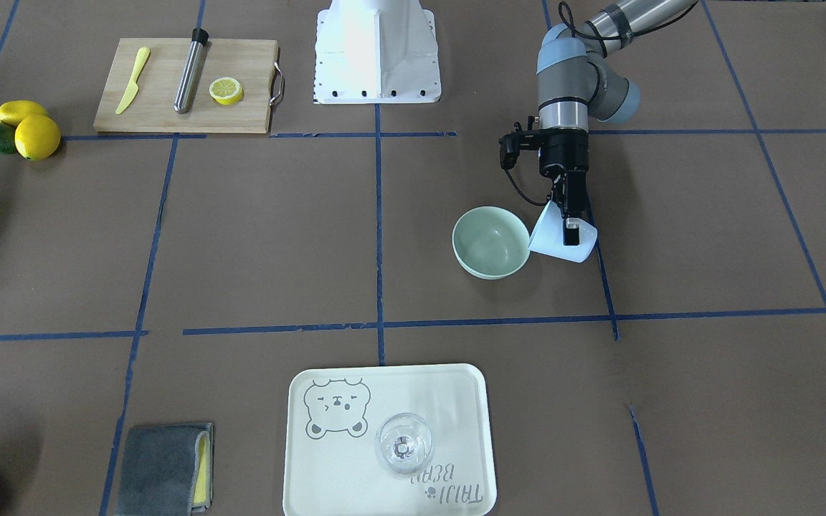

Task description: Pour ice into bowl

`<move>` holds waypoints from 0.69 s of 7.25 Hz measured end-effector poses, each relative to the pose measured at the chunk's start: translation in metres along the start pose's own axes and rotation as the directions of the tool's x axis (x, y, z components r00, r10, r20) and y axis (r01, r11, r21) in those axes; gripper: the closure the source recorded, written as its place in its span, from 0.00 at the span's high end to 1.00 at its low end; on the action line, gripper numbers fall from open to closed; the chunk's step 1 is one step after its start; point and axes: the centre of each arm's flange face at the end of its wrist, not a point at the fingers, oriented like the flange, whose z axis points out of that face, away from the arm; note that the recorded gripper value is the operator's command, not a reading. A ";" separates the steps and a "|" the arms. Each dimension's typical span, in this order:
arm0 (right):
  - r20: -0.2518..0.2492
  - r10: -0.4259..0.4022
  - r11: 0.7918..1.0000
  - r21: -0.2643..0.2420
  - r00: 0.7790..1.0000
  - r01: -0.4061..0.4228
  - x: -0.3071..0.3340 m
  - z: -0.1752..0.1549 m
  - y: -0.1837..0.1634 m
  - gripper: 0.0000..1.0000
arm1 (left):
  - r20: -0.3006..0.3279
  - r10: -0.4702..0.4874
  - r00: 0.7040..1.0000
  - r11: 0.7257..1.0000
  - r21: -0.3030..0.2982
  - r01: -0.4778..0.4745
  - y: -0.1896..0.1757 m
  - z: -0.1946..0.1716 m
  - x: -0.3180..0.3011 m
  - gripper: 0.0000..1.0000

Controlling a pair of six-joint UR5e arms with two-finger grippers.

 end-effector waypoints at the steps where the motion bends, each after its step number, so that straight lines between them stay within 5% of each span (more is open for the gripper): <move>1: 0.000 0.001 1.000 -0.001 1.000 -0.001 0.000 0.000 0.000 1.00 | -0.001 0.046 0.999 0.999 0.009 -0.046 -0.007 -0.004 0.002 0.00; 5: 0.000 0.001 1.000 -0.001 1.000 -0.001 0.000 0.000 0.000 1.00 | 0.002 0.233 0.973 0.972 0.013 -0.233 -0.015 -0.006 0.004 0.00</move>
